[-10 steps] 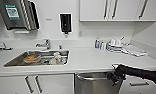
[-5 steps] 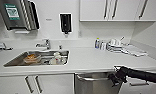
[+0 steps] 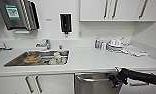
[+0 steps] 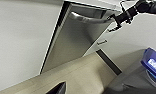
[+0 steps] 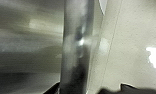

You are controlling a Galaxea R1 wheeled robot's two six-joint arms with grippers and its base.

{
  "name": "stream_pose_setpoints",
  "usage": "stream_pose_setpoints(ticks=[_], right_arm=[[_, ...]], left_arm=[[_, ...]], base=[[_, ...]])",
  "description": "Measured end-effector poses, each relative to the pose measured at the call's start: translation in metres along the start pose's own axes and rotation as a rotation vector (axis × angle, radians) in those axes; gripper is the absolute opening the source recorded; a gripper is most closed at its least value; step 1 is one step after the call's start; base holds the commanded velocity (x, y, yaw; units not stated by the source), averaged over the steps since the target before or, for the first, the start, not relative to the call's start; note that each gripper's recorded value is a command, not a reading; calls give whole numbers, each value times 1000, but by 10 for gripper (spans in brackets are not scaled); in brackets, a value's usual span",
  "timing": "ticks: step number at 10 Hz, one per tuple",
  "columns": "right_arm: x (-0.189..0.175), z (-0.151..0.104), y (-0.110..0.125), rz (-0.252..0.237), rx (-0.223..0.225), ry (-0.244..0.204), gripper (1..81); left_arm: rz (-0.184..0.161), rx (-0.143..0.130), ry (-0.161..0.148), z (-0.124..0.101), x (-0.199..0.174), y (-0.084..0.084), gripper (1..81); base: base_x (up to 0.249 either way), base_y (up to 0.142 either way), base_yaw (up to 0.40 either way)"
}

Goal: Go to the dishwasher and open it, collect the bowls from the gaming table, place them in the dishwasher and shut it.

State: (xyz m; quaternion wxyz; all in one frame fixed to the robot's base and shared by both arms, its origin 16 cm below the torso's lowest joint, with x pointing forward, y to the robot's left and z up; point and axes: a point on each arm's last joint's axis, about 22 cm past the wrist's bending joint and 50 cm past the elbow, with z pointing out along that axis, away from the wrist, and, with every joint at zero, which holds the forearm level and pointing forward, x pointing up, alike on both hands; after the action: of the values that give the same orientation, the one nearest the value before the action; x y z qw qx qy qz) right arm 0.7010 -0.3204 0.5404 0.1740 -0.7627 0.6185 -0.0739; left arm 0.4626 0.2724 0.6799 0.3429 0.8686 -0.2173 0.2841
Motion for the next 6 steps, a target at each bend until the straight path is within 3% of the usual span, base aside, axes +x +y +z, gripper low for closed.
stream_pose_setpoints(ticks=[2, 6], right_arm=[[6, 1, 18, 18, 2, -20, 811], [26, -4, 65, 47, -45, -25, 811]], left_arm=[[0, -1, 0, 0, 0, 0, 811], [-1, 0, -1, 3, 1, -3, 811]], base=[[0, 0, 0], [0, 0, 0]])
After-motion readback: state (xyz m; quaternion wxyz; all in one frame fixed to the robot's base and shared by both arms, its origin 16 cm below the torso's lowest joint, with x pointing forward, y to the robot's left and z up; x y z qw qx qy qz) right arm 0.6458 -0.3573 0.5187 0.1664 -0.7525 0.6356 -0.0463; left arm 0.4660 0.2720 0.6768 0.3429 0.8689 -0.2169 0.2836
